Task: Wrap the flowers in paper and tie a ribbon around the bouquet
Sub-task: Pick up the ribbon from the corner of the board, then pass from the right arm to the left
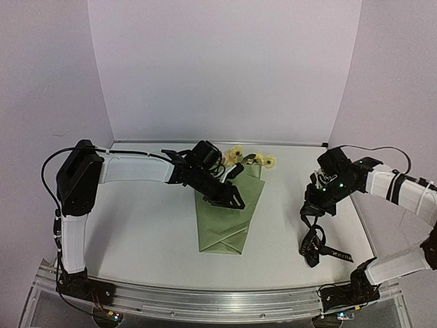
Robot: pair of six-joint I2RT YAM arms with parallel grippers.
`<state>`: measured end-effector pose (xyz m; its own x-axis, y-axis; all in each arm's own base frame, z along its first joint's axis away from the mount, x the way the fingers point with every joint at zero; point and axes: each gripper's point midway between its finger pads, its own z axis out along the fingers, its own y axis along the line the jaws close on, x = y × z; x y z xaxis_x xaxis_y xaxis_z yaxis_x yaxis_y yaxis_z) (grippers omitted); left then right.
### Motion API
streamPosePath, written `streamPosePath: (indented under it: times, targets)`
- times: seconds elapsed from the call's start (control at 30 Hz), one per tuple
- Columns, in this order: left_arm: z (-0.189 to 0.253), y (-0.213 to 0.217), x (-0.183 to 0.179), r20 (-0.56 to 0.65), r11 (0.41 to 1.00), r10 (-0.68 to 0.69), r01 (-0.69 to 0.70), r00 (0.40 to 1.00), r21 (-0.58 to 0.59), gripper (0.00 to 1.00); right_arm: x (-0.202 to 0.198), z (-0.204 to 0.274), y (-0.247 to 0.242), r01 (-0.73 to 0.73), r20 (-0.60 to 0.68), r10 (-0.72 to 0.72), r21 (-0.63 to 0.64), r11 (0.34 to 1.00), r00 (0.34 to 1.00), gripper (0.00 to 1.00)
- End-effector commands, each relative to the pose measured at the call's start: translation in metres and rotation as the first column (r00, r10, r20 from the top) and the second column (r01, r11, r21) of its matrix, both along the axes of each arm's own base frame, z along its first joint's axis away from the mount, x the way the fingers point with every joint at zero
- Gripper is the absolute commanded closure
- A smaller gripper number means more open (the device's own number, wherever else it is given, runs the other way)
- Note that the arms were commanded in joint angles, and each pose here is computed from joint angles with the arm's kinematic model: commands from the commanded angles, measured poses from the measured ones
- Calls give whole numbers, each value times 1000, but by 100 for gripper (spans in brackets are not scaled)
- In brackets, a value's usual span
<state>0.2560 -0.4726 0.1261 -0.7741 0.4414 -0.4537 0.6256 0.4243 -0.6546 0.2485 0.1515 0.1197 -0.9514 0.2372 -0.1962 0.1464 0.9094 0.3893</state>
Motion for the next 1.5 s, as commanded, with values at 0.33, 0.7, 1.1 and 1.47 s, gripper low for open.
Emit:
streamPosePath:
  times: [0.33, 0.7, 1.1, 1.47]
  targets:
    - [138, -1, -30, 382, 931, -42, 175, 923, -320, 58, -13, 177, 100, -306, 318, 189, 372, 876, 929, 100]
    - [154, 8, -40, 434, 900, -20, 205, 901, -383, 51, 2, 189, 109, -276, 331, 157, 353, 894, 931, 100]
    - [109, -28, -63, 423, 900, -15, 197, 906, -389, 39, 9, 171, 84, -107, 339, 0, 296, 949, 941, 100]
    - [82, -109, -51, 600, 942, 200, 17, 774, -335, 32, 23, 203, 89, 148, 197, -304, 561, 815, 932, 100]
